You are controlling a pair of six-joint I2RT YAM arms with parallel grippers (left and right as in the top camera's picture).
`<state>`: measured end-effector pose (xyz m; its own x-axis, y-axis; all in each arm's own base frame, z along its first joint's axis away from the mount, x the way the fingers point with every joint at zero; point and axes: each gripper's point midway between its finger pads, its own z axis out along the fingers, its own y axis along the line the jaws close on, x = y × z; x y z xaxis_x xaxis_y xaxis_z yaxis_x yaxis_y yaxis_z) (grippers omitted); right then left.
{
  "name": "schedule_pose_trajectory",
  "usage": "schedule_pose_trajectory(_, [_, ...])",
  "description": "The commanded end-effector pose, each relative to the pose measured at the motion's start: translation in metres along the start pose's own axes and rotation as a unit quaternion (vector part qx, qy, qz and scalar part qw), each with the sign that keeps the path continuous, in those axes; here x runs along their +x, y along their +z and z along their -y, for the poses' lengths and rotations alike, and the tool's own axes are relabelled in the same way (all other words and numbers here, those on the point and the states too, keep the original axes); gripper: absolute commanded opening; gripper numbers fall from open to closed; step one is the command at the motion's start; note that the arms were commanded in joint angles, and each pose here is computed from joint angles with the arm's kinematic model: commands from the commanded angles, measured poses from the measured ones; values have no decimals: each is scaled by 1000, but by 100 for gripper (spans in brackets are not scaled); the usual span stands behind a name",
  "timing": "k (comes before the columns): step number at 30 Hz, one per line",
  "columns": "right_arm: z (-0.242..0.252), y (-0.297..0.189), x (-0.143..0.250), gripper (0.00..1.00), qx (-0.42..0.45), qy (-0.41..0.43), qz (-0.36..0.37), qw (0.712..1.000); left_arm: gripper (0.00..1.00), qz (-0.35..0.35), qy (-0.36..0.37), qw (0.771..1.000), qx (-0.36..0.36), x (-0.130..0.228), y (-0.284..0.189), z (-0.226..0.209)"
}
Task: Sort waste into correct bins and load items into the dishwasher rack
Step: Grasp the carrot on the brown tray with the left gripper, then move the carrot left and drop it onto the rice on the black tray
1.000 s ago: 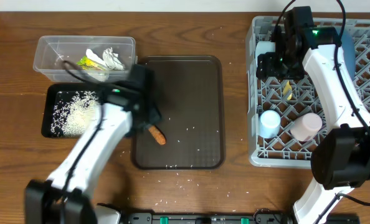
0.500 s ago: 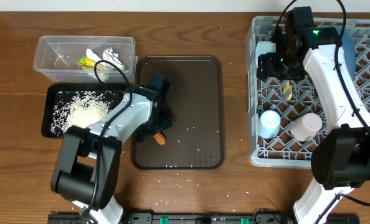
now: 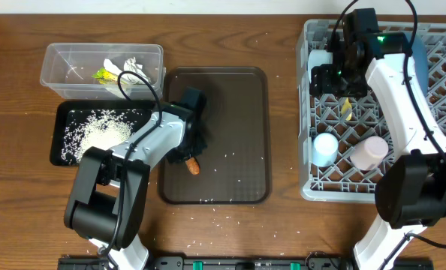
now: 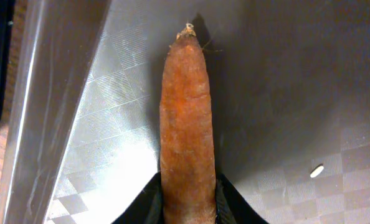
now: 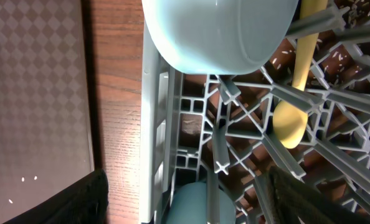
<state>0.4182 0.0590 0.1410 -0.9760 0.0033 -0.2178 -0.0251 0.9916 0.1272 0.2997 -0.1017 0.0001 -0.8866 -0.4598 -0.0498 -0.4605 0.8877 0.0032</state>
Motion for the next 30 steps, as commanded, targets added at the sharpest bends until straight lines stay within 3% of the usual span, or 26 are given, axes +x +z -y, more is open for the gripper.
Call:
schedule_pose_trajectory(1, [-3, -9, -3, 79, -2, -9, 11, 1000, 19, -2, 2, 1000, -20, 0, 6, -6])
schedule_pose_trajectory(6, [-3, -8, -2, 79, -1, -16, 9, 1000, 8, -3, 16, 1000, 17, -8, -22, 7])
schedule_pose_trajectory(15, [-2, -9, -3, 79, -1, -16, 10, 1000, 8, 78, -12, 993, 90, -47, -115, 2])
schedule_pose_trajectory(17, [-2, -9, -2, 79, -1, -16, 9, 1000, 8, 118, -38, 988, 94, -63, -134, -13])
schedule_pose_trajectory(22, [-2, -9, -3, 78, -2, -15, 10, 1000, 13, 199, -180, 963, 20, -109, -149, -92])
schedule_pose_trajectory(26, [-3, -9, -2, 77, -2, -15, 9, 1000, 14, 207, -285, 936, -3, -134, -125, -137])
schedule_pose_trajectory(30, [-2, -9, 0, 77, -1, -14, 5, 1000, 13, 190, -316, 929, -17, -150, -93, -156])
